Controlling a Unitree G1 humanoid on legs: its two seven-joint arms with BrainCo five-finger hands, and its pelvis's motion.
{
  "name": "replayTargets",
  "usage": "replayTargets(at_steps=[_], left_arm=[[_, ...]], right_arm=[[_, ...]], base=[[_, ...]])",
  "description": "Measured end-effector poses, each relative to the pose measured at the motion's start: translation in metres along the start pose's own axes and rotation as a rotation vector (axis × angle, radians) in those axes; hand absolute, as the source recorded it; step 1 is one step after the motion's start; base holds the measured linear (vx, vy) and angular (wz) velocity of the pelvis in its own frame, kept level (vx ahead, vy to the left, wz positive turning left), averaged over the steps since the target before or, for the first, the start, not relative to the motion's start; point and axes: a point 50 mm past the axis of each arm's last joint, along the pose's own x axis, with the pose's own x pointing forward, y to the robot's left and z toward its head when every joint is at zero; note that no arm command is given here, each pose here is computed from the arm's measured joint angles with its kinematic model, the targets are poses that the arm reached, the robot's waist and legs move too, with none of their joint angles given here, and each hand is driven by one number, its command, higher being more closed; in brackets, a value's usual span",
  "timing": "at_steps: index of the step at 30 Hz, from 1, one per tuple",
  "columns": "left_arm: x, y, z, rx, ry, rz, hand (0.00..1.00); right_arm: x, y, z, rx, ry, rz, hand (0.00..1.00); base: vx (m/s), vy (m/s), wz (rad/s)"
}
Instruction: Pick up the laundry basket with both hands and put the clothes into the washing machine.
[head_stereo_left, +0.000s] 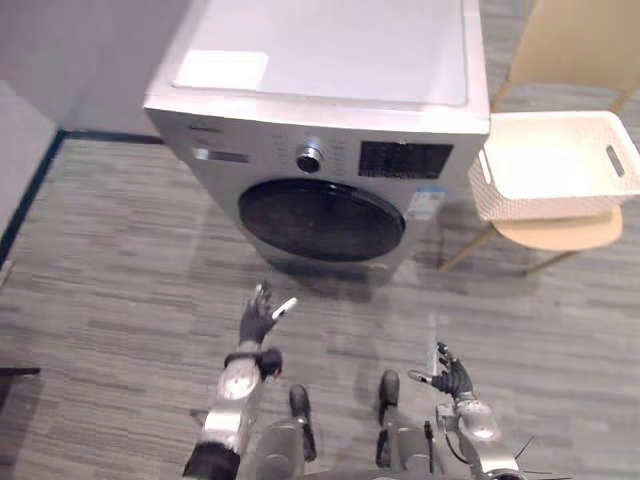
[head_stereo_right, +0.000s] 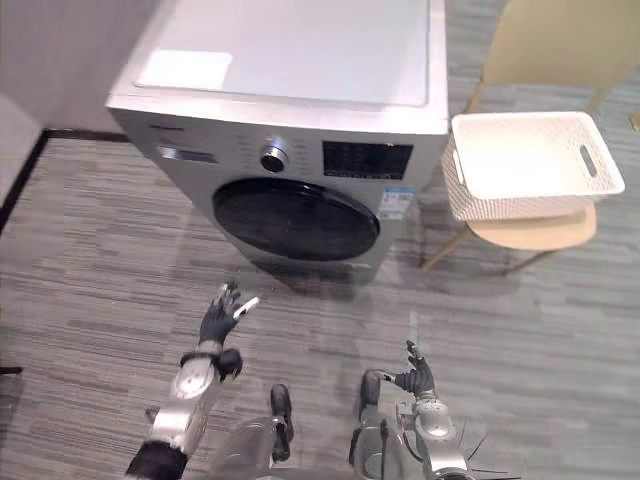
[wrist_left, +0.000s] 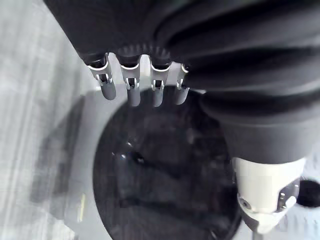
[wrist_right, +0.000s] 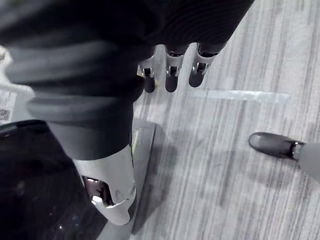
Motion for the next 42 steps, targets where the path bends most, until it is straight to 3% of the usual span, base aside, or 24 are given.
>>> replayTargets(at_steps=[5,10,18,24,30,33,38,42], left_arm=[[-0.025,0.028,-0.057,-0.013,0.236,0.107,0.00],[-0.043,0.054,-0.081,0.035,0.353,0.197,0.00],[-0.091,0.094,-0.108,0.065,0.485,0.335,0.00],[-0.061,0.089,-0.080,0.071,0.345,0.318,0.00],[-0.028,0.064,-0.059,0.058,0.254,0.233,0.00],[-0.032,0.049,-0.068,0.045,0.280,0.196,0.00],[-0.040,0.049,-0.076,0.012,0.310,0.221,0.00],[-0.027,0.043,-0.065,0.012,0.265,0.198,0.00]], right_arm=[[-0.002,0.001,-0.013,-0.006,0.060,0.002,0.00],[-0.001,-0.008,-0.019,0.031,0.095,-0.044,0.00],[0.007,0.005,-0.003,-0.010,0.053,0.050,0.00],[0.010,0.011,0.005,-0.028,0.023,0.077,0.00],[0.015,0.000,0.033,-0.044,-0.095,0.054,0.00],[0.017,-0.013,0.036,-0.077,-0.101,0.034,0.00],[0.017,0.001,0.037,-0.059,-0.104,0.064,0.00],[0.016,-0.007,0.036,-0.031,-0.105,0.030,0.00]], base=[[-0.03,0.027,0.98],[0.02,0.095,1.08],[0.12,0.167,0.24],[0.32,0.093,1.01],[0.46,-0.173,1.80],[0.46,-0.285,1.22],[0.48,-0.254,0.35],[0.31,-0.097,0.47]])
